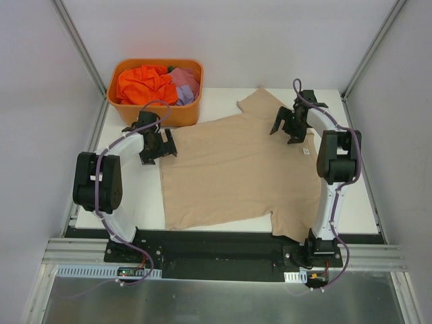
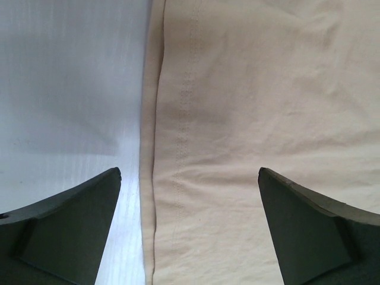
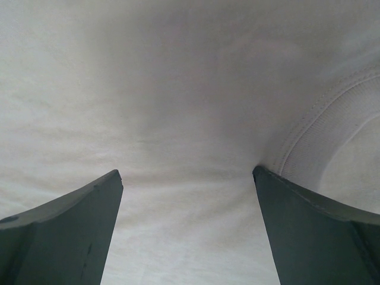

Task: Fold and stack the t-shirts
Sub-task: Flatten out the tshirt

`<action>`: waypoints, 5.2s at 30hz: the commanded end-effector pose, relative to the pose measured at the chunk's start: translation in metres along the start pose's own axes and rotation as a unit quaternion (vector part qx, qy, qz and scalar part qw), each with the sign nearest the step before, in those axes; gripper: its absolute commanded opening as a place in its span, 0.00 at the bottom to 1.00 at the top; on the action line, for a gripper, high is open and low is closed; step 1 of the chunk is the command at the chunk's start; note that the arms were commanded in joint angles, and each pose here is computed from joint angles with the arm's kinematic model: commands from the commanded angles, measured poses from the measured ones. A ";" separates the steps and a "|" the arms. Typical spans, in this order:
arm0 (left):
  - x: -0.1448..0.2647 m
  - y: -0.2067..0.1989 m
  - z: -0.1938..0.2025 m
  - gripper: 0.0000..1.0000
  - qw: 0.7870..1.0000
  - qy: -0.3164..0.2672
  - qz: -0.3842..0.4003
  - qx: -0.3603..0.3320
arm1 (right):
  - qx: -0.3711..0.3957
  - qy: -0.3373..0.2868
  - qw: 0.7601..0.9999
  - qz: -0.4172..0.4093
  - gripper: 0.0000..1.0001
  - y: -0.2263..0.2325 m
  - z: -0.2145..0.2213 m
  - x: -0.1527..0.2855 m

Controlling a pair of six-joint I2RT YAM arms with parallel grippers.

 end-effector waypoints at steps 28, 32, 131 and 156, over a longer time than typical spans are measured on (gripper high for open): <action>0.030 -0.064 0.051 0.99 0.997 0.018 0.046 -0.056 | 0.023 0.041 0.998 0.035 0.96 -0.017 0.057 0.033; 0.017 -0.072 0.042 0.99 0.997 0.024 0.043 -0.064 | 0.003 0.070 0.993 0.100 0.96 -0.056 0.076 0.029; 0.037 -0.220 0.088 0.99 0.962 0.051 0.210 -0.169 | 0.038 -0.024 0.990 0.136 0.96 -0.078 0.098 0.113; -0.074 -0.168 -0.015 0.99 0.985 -0.005 0.019 -0.169 | 0.033 0.057 0.993 0.094 0.96 -0.044 0.086 0.041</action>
Point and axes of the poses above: each gripper's point midway between its finger pads, its own x axis back along the fingers, its own y axis along the line the jaws close on, z = x × y, the point moved 1 cm from there along x, back along the fingers, and after that the axes turned 5 degrees about x, right-handed, at the moved point
